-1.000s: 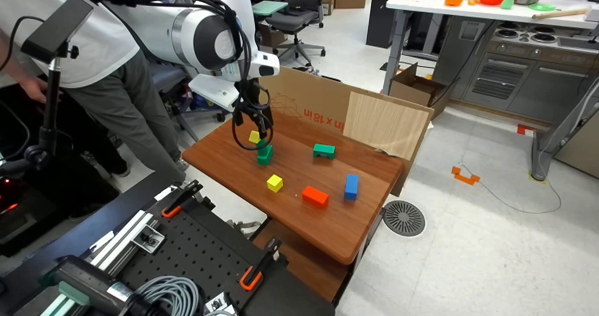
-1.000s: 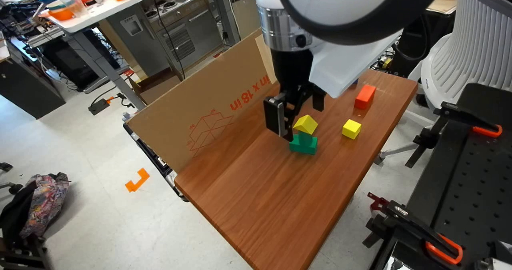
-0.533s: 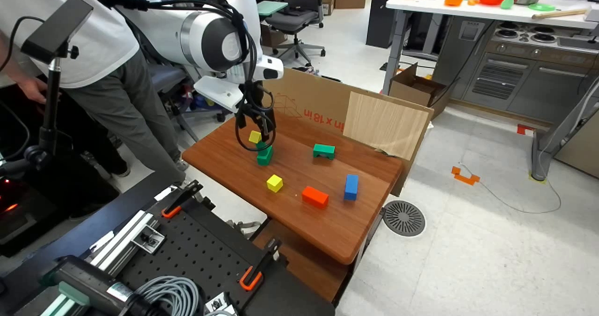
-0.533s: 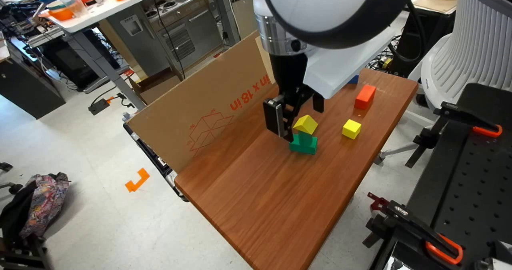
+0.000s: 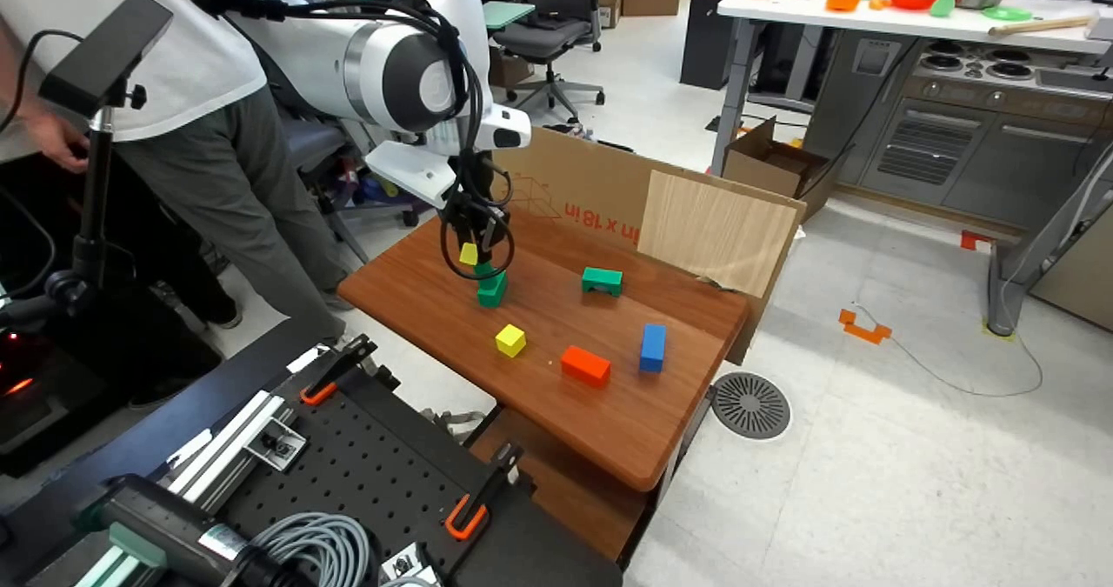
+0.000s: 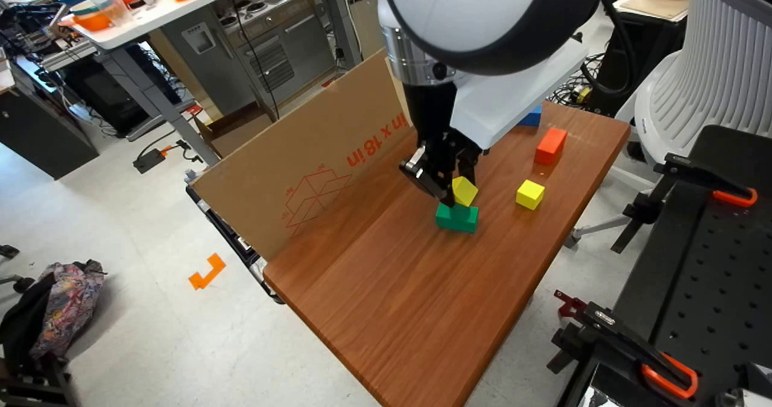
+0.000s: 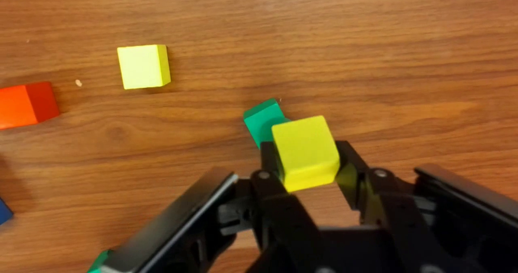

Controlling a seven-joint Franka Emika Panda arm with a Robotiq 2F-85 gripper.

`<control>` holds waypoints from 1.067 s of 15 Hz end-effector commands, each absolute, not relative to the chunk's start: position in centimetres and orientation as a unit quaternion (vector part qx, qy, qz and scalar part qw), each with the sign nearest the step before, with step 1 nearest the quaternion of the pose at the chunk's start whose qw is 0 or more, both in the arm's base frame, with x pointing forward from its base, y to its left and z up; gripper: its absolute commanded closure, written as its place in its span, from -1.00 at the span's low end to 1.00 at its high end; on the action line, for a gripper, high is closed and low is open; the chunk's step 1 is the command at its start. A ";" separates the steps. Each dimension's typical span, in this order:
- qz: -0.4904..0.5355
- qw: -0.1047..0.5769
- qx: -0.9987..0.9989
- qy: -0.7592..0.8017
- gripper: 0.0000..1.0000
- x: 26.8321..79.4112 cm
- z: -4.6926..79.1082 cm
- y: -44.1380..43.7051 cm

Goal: Put the yellow triangular block on the cube

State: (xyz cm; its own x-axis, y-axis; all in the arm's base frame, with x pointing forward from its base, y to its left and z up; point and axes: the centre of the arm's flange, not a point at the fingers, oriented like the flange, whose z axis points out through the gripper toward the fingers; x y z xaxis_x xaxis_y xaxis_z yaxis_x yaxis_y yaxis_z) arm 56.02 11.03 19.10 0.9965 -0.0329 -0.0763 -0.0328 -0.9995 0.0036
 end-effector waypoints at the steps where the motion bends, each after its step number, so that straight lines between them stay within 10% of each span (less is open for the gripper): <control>1: -0.050 0.007 0.999 -0.019 0.77 56.9 19.8 11.1; 16: -0.107 0.000 0.994 -0.019 0.81 53.0 23.5 -0.4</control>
